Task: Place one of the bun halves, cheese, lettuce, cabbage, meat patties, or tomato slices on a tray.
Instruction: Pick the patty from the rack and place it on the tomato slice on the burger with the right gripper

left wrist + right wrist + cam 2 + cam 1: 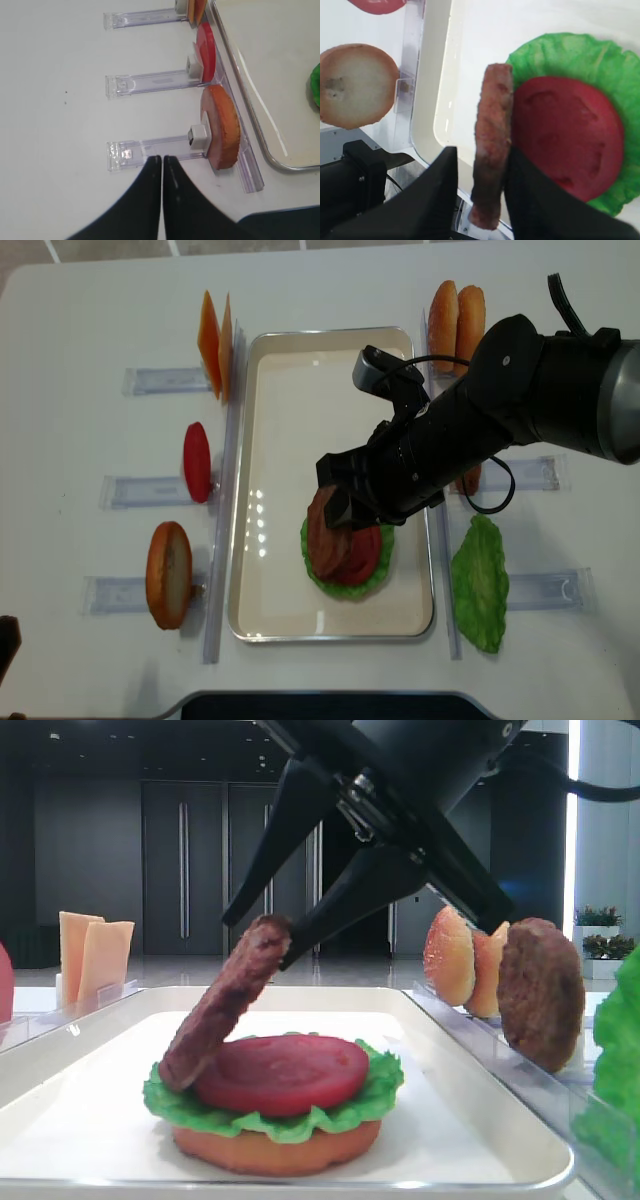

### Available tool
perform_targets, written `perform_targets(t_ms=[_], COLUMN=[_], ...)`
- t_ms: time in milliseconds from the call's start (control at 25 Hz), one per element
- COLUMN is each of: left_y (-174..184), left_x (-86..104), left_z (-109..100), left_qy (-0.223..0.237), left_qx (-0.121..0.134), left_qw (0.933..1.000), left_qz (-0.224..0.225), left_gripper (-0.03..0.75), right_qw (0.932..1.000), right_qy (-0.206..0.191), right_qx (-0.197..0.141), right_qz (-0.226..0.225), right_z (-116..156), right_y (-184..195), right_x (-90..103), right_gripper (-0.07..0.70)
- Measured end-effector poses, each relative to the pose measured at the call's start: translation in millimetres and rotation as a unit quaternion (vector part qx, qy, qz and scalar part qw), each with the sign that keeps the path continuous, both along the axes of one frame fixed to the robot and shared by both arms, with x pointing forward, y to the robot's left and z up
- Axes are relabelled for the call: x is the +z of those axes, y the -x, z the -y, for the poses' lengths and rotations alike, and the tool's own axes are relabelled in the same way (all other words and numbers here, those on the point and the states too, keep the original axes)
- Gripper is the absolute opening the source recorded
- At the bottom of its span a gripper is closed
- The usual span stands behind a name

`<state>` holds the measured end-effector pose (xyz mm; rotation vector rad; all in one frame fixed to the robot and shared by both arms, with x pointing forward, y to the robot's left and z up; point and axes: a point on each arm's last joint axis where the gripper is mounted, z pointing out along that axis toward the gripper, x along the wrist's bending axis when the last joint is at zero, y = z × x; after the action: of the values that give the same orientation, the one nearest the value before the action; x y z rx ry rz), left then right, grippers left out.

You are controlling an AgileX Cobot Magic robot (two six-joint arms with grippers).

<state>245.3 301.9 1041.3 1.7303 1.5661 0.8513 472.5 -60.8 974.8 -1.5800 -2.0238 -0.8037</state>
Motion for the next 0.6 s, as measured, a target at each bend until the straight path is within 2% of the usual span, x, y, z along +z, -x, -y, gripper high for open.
perform_targets(t_ms=[280,600], left_y=[0.0,0.0], left_x=[0.0,0.0], left_z=[0.0,0.0], left_qy=[0.000,0.000], left_qx=[0.000,0.000], left_qw=[1.0000,1.0000], left_qz=[0.000,0.000], left_gripper=[-0.001,-0.001], right_qw=[1.0000,0.9997], right_qy=[0.000,0.000], right_qx=[-0.002,-0.018], right_qz=[-0.002,-0.015], right_z=[0.0,0.0], right_y=[0.0,-0.2], right_x=[0.0,0.0], right_gripper=[0.264,0.355])
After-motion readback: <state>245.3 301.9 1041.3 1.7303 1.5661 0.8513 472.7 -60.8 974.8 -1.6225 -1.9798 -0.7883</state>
